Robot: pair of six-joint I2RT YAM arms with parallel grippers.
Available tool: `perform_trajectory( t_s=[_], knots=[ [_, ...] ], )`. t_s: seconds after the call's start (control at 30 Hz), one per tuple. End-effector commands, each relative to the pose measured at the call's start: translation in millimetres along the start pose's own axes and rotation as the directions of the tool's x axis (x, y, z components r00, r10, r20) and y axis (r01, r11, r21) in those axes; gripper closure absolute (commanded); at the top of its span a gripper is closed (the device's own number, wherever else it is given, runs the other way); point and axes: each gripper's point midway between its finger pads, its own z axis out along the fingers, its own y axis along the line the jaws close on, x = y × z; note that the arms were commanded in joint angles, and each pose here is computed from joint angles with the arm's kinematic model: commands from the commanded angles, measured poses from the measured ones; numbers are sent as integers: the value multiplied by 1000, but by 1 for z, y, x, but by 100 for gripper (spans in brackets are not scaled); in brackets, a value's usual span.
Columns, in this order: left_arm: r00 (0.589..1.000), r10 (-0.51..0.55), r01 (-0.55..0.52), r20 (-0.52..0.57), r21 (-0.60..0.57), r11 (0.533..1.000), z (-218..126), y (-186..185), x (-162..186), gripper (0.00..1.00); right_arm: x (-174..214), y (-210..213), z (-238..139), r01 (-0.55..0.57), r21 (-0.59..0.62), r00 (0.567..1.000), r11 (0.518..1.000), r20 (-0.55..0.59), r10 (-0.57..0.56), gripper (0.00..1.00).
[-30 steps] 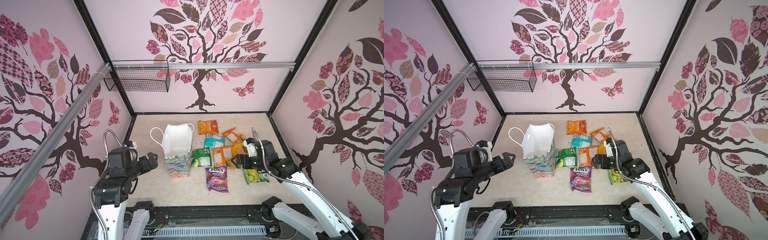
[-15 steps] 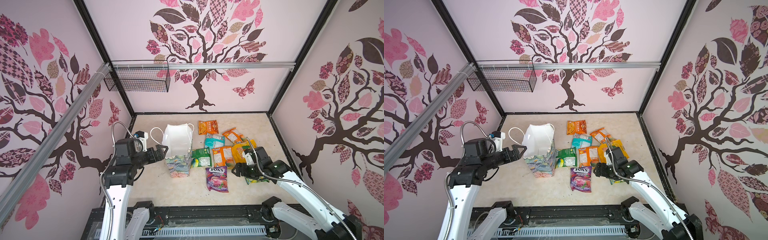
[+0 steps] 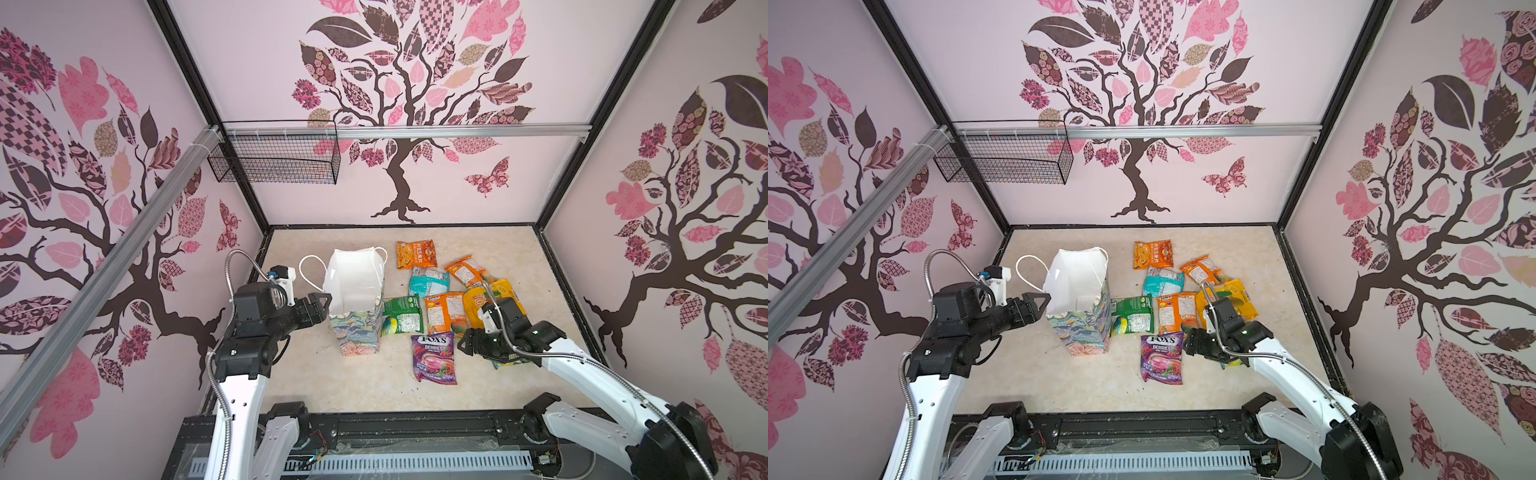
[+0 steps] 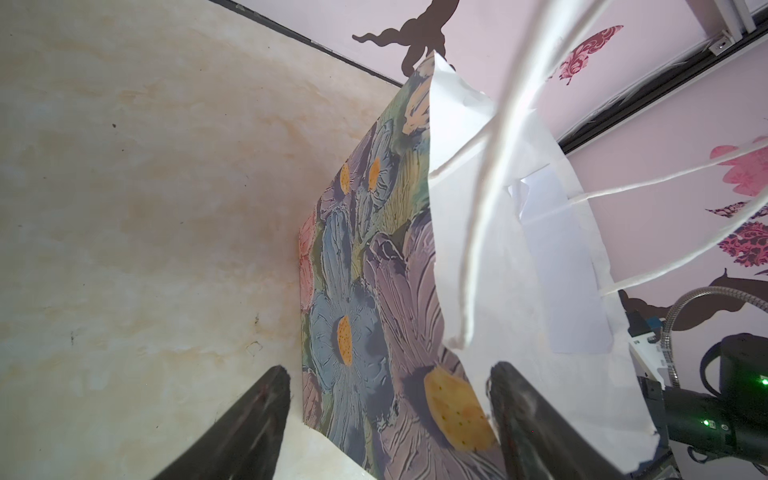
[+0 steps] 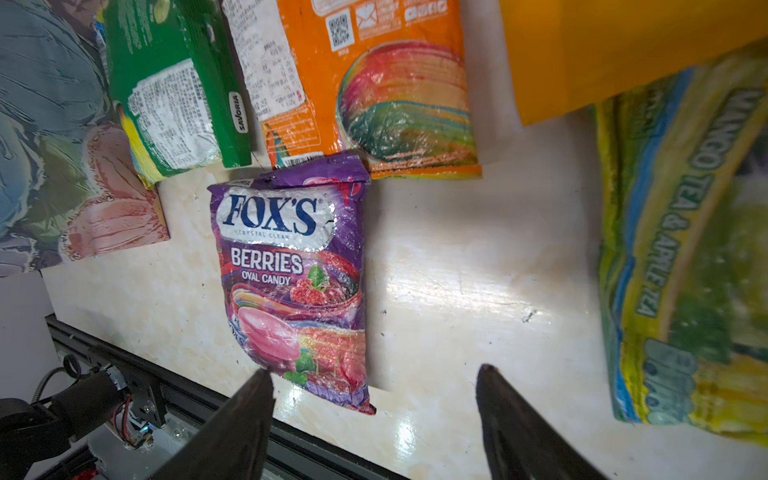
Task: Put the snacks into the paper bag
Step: 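Move left gripper to the bag edge while right gripper reaches toward purple packet, then lower the right gripper onto the purple Fox's Berries packet and close it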
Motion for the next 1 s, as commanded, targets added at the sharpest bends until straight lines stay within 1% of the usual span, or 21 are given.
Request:
perform_trajectory(
  t_s=[0.0, 0.17, 0.43, 0.67, 0.97],
  knots=[
    [997, 37, -39, 63, 43, 998, 2, -6, -11, 21, -1, 11, 10, 8, -17, 1000, 1000, 3, -8, 22],
    [998, 28, -30, 60, 40, 999, 6, -3, -11, 19, -4, 13, 23, -8, -38, 1000, 999, -2, 8, 23],
    [998, 26, -30, 56, 60, 998, 8, -6, -10, 19, -13, 8, 37, -31, -34, 998, 999, 53, 33, 23],
    [999, 21, -25, 35, 104, 994, 9, -13, -5, 19, -18, 4, 46, -44, -36, 995, 998, 89, 47, 27],
    [1000, 2, -2, 2, 115, 993, 11, -18, 3, 19, -26, 6, 59, -47, -36, 995, 998, 91, 50, 30]
  ],
)
